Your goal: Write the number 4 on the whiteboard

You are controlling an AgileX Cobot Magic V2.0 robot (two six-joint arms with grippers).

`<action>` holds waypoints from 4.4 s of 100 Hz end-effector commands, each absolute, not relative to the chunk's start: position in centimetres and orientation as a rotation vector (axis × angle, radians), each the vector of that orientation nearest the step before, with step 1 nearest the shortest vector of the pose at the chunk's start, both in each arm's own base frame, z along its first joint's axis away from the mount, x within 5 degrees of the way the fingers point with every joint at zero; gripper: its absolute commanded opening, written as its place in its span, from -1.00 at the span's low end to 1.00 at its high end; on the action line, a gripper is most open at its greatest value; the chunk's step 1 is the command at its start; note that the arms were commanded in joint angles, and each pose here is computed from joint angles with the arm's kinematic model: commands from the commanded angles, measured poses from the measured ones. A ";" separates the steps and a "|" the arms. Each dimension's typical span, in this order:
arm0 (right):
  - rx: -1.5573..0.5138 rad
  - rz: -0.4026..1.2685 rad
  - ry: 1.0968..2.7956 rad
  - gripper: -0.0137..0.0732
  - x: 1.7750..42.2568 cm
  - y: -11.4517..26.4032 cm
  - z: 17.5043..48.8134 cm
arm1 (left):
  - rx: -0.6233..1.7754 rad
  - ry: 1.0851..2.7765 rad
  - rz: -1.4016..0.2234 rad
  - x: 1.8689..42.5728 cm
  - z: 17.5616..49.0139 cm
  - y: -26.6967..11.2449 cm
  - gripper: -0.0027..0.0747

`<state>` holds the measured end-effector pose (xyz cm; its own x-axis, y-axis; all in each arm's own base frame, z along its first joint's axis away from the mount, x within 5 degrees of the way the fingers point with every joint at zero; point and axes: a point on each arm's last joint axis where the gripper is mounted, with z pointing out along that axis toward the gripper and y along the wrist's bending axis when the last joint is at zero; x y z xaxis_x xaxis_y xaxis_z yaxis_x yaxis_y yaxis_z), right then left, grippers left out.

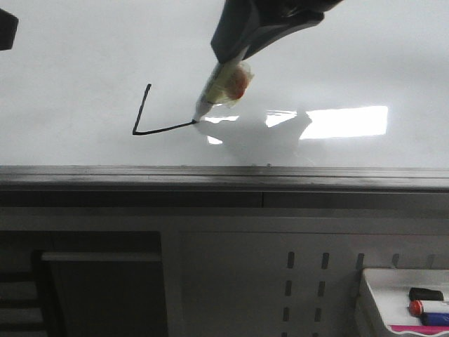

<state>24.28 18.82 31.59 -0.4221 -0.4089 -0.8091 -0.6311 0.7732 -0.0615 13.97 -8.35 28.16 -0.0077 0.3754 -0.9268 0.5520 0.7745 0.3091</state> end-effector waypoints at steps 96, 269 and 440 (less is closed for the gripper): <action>-0.821 0.349 2.011 -0.83 25.2 21.6 32.7 | 0.706 1.530 -0.203 14.0 29.8 -8.6 0.12; -1.002 0.454 1.939 0.30 18.5 23.2 38.2 | 0.689 1.766 -0.433 16.1 25.8 -13.1 -0.98; -0.807 0.569 1.571 -0.83 8.0 9.4 31.8 | 0.261 1.585 -0.465 7.4 29.3 -3.7 -0.98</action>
<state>9.06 10.68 31.64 -0.1580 -0.2953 -0.9423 -0.7648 0.6402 -0.0724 8.57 -4.46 29.48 -0.1738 -0.0702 -0.9823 0.4438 0.8848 -0.1417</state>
